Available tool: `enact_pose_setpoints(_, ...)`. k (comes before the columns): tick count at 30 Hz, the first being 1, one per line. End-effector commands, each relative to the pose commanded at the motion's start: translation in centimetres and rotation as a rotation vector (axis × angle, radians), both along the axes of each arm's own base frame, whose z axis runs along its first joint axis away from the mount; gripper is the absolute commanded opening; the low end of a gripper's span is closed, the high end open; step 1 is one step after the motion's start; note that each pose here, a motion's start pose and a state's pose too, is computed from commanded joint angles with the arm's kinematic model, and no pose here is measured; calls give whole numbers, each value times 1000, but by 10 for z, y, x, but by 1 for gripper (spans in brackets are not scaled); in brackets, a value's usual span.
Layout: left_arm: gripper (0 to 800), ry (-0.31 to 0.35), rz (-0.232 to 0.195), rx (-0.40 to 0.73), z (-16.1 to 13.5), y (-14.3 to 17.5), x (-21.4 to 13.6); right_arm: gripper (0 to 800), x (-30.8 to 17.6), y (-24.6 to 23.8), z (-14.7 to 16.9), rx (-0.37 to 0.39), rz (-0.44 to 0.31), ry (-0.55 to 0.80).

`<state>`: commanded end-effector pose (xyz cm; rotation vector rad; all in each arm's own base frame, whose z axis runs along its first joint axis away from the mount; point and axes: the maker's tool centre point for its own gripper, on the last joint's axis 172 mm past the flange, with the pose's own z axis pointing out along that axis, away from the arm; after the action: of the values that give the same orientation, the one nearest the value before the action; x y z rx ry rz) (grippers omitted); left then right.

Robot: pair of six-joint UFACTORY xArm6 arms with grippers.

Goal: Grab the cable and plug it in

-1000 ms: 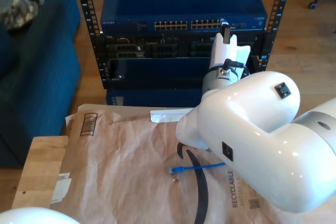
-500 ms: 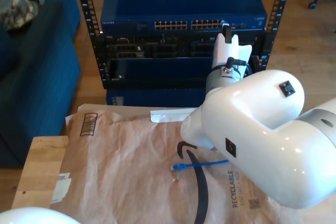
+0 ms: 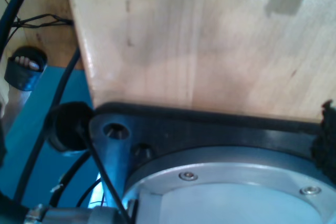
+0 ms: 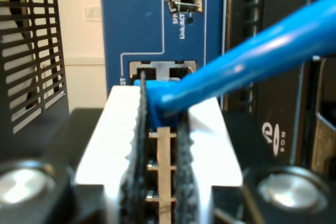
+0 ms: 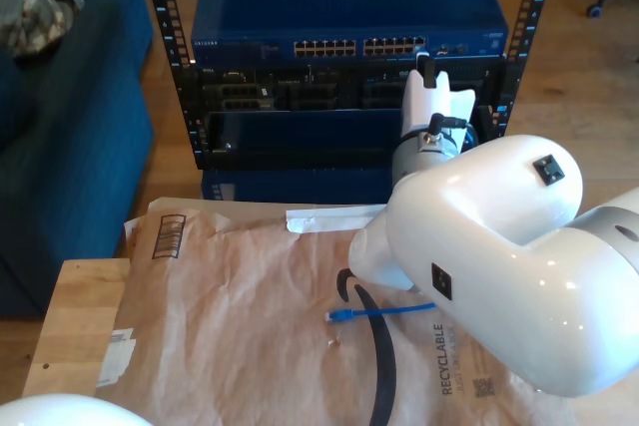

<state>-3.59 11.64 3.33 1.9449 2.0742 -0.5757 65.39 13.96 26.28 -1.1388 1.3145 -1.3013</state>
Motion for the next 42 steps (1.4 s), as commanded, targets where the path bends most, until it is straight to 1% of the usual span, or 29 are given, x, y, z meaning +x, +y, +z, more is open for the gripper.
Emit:
enact_pose_setpoints(4, 800, 0, 0, 0, 0, 0, 0, 0, -1, -3, 2, 3, -7, -7)
enact_pose_setpoints(7, 800, 0, 0, 0, 0, 0, 0, 0, -1, -2, 14, 10, -5, -24)
enact_pose_setpoints(11, 800, 0, 0, 0, 0, 0, 0, 0, -1, -2, 17, 15, -5, -29)
enact_pose_setpoints(21, 800, 0, 0, 0, 0, 0, 0, 0, 2, -4, 20, 19, -10, -36)
enact_pose_setpoints(28, 800, 0, 0, 0, 0, 0, 0, 0, 0, -5, 11, 11, -9, -20)
enact_pose_setpoints(35, 800, 0, 0, 0, 0, 0, 0, 0, 3, -3, 20, 19, -8, -37)
enact_pose_setpoints(42, 800, 0, 0, 0, 0, 0, 0, 0, 3, -4, 15, 16, -9, -29)
